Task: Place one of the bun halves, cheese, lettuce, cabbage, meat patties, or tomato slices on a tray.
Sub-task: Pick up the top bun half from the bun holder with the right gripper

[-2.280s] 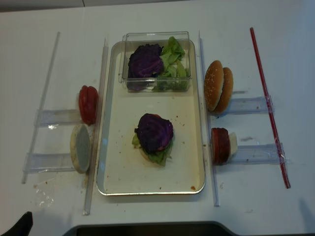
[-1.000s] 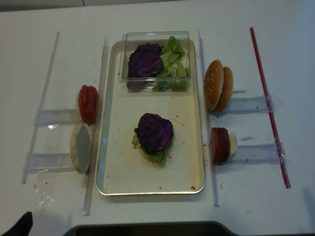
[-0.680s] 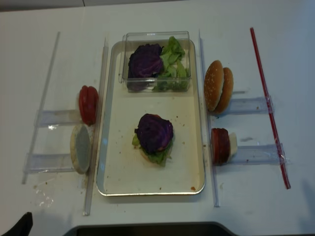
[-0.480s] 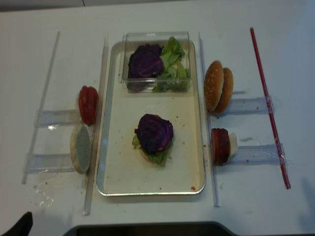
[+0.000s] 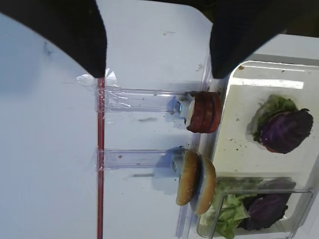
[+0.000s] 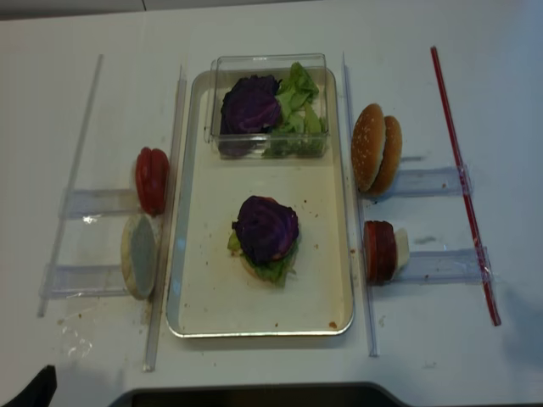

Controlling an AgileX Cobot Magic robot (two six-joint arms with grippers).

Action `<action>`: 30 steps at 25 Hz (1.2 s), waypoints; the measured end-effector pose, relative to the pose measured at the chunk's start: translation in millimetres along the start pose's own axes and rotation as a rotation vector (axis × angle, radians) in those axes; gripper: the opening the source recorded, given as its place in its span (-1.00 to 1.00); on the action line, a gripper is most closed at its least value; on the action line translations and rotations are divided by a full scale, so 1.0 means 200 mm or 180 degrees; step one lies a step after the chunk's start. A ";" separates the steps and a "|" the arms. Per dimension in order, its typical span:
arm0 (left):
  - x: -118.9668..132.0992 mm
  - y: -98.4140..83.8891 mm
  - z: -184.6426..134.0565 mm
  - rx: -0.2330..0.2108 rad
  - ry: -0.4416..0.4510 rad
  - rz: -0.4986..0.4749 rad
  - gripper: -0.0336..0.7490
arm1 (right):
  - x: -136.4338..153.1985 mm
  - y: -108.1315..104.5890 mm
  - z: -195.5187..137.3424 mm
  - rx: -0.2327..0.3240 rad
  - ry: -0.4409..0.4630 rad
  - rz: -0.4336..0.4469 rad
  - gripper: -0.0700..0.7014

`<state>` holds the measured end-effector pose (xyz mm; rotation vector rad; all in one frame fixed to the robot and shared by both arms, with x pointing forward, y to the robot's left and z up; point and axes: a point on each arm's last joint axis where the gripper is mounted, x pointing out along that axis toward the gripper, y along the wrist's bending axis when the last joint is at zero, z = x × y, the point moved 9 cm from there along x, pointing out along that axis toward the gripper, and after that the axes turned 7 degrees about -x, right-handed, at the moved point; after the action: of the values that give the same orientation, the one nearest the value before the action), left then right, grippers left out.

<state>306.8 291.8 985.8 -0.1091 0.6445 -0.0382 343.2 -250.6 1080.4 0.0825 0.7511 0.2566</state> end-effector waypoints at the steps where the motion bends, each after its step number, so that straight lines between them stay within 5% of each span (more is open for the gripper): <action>1: 0.00 0.00 0.00 0.0000 0.0000 0.0000 0.18 | 0.01 0.00 0.02 0.0048 0.0030 0.0018 0.39; 13: 0.00 0.00 0.00 0.0000 0.0000 0.0000 0.18 | 0.13 0.01 0.19 0.0277 0.0373 0.0236 0.31; 30: 0.00 0.00 0.00 0.0000 0.0000 0.0000 0.18 | 0.33 0.03 0.42 0.0259 0.0649 0.0585 0.29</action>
<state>306.8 291.8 985.8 -0.1091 0.6445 -0.0382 445.3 -226.2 1098.5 0.2053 0.9584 0.4138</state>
